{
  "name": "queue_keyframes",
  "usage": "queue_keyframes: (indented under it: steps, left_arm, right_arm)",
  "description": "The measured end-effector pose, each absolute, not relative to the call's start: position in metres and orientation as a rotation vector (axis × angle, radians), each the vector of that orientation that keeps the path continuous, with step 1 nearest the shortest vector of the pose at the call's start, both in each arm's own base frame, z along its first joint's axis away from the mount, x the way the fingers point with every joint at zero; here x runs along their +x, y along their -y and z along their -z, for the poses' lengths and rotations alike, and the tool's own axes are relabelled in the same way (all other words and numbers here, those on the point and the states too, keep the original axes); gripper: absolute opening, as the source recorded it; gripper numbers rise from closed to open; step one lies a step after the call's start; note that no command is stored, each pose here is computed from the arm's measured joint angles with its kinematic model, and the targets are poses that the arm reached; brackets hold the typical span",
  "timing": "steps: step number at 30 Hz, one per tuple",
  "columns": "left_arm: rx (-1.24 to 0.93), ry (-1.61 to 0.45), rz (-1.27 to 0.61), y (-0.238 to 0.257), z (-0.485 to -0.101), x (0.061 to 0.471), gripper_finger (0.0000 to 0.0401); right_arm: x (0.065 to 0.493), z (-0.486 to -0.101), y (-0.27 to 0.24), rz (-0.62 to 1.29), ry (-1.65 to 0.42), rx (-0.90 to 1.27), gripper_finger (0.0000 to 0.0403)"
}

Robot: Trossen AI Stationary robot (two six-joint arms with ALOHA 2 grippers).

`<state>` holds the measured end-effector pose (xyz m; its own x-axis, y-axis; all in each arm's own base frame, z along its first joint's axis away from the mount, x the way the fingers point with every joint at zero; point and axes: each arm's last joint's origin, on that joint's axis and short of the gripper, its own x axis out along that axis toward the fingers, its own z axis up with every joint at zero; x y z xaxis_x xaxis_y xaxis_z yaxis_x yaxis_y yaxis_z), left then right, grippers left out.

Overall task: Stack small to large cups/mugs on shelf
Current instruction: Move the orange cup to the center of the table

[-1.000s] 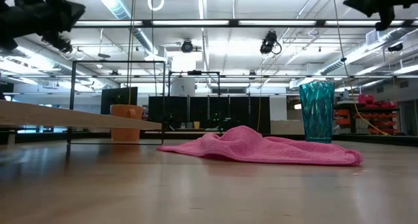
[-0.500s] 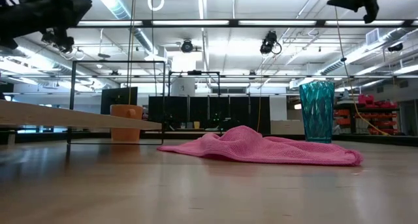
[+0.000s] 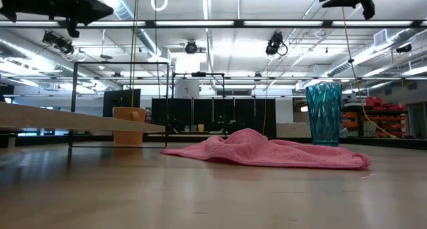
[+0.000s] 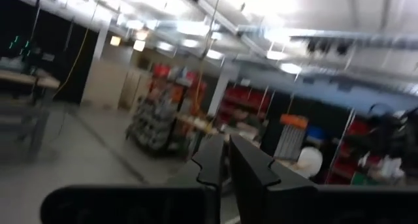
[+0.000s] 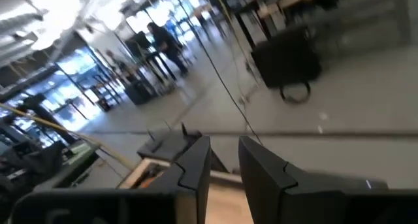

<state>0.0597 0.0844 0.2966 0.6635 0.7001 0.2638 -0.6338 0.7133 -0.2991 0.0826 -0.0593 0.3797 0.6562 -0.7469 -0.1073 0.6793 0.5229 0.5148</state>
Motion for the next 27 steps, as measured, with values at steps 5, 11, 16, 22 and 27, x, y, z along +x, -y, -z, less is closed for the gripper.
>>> queue_keyframes:
  steps: [5,11,16,22,27]
  left_arm:
    - [-0.200,0.280,-0.807,-0.095,-0.306,0.063,0.0030]
    - [-0.253,0.198,-0.871,-0.113,-0.317,0.067,0.0031]
    - [-0.302,0.134,-0.926,-0.134,-0.326,0.071,0.0052]
    - [-0.337,-0.057,-0.980,-0.162,-0.343,0.077,0.0078]
    - [-0.398,-0.266,-0.982,-0.182,-0.355,0.086,0.0094]
  right_arm:
    - [0.075,-0.395,0.055,0.908,-0.021,0.626,0.0087]
    - [0.072,-0.410,0.053,0.946,-0.117,0.673,0.0087]
    - [0.077,-0.409,0.056,0.960,-0.167,0.674,0.0087]
    - [0.085,-0.399,0.060,0.996,-0.295,0.685,0.0087]
    - [0.093,-0.393,0.066,1.013,-0.356,0.690,0.0087]
